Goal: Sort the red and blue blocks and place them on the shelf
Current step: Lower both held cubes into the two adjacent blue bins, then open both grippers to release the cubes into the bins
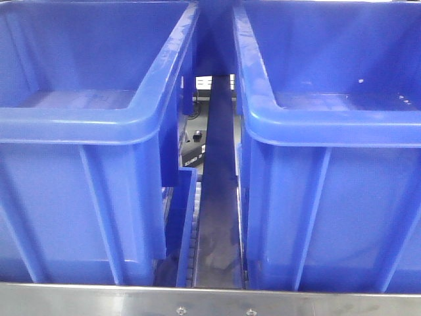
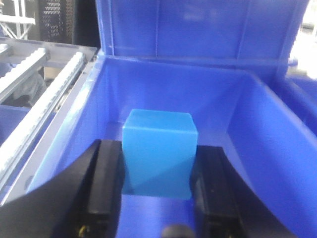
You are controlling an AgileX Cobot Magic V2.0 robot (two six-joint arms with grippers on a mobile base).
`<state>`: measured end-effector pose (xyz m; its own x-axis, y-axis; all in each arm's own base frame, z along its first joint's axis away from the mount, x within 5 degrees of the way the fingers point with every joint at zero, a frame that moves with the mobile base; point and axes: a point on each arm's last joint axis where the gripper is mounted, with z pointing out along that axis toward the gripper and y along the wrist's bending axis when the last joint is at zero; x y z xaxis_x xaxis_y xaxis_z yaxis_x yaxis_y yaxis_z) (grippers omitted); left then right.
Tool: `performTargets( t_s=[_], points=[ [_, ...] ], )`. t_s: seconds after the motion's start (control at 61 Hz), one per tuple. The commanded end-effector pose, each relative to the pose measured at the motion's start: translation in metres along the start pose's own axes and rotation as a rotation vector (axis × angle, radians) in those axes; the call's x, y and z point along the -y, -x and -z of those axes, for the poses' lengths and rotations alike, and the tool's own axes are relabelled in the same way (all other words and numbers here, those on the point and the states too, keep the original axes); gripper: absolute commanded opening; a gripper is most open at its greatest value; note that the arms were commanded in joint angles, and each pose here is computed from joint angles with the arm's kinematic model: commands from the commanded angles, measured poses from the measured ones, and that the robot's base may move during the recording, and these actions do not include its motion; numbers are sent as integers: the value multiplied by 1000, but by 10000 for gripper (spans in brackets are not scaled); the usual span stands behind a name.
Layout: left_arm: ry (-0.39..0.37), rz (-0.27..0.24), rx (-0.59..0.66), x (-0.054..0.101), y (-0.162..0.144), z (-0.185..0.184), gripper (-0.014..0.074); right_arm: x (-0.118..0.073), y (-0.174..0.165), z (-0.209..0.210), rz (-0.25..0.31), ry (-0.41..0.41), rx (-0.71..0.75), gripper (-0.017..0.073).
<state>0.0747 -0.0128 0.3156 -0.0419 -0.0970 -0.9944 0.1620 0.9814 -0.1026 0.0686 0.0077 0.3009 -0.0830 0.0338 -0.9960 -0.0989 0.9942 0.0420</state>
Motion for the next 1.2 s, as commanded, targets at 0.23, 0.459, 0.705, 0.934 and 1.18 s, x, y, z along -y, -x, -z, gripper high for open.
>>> performTargets(
  t_s=[0.23, 0.459, 0.705, 0.934, 1.18],
  points=[
    [-122, -5, -21, 16, 17, -45, 122, -4, 31, -41, 0, 34, 11, 49],
    [-197, -47, -111, 32, 0, -78, 122, -25, 25, -76, 24, 167, -25, 49],
    [-221, -87, -146, 42, -8, -104, 123, -32, 16, -97, 31, 180, -50, 49],
    [-220, -86, -154, 44, -2, -111, 279, -32, 18, -97, 29, 179, -30, 161],
    [-219, -64, -145, 45, 5, -112, 630, -31, 16, -97, 30, 175, -54, 554]
  ],
)
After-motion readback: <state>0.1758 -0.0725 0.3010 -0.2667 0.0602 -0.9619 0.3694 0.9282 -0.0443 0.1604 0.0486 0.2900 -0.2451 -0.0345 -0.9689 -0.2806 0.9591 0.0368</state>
